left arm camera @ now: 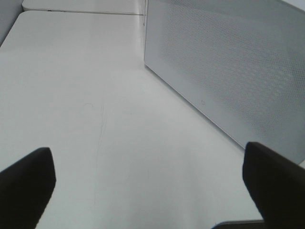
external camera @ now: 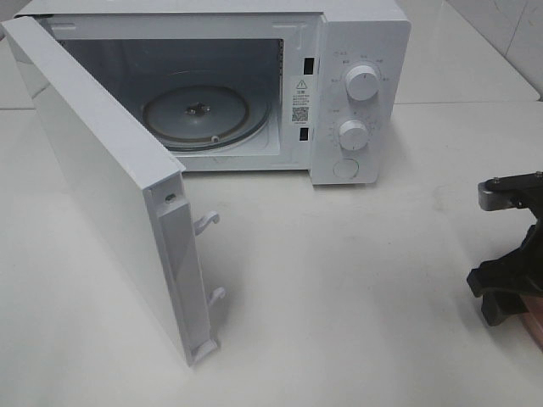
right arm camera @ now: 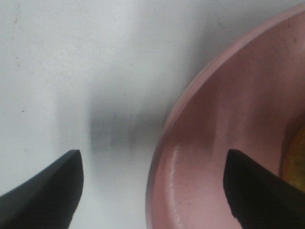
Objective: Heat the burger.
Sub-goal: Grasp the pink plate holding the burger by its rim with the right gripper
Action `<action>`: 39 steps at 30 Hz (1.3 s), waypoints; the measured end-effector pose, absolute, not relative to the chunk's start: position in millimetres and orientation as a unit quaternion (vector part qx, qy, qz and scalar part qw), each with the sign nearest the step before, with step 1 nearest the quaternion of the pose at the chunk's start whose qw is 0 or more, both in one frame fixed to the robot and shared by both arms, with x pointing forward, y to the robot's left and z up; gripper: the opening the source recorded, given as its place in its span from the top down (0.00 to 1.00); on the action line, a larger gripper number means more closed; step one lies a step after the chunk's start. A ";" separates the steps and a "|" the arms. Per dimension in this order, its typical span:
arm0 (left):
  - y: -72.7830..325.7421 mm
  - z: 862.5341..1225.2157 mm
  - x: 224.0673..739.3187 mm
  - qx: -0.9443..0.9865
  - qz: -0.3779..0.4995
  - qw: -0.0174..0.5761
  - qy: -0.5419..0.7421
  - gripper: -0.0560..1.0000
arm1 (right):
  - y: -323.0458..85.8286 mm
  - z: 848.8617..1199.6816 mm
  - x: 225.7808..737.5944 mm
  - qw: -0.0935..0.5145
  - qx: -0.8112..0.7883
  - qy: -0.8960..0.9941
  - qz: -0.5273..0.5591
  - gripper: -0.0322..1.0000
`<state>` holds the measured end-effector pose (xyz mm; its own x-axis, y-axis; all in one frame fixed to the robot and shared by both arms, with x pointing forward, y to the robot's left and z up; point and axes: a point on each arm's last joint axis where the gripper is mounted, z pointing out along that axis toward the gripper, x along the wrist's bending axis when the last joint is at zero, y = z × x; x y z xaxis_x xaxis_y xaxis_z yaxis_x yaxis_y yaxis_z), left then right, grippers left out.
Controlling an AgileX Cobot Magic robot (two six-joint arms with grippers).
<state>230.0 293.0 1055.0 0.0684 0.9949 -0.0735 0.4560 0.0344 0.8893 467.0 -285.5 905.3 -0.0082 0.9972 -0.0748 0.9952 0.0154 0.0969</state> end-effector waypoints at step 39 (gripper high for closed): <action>293.0 1055.0 230.0 0.609 0.334 0.404 0.595 0.01 | -288.6 888.7 471.1 0.059 0.706 0.705 -0.023 0.86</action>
<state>230.0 293.0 1055.0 0.0684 0.9949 -0.0735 0.4560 0.0344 0.8893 471.1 -288.6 888.7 0.0037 0.9933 -0.1154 0.9987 0.0023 0.0519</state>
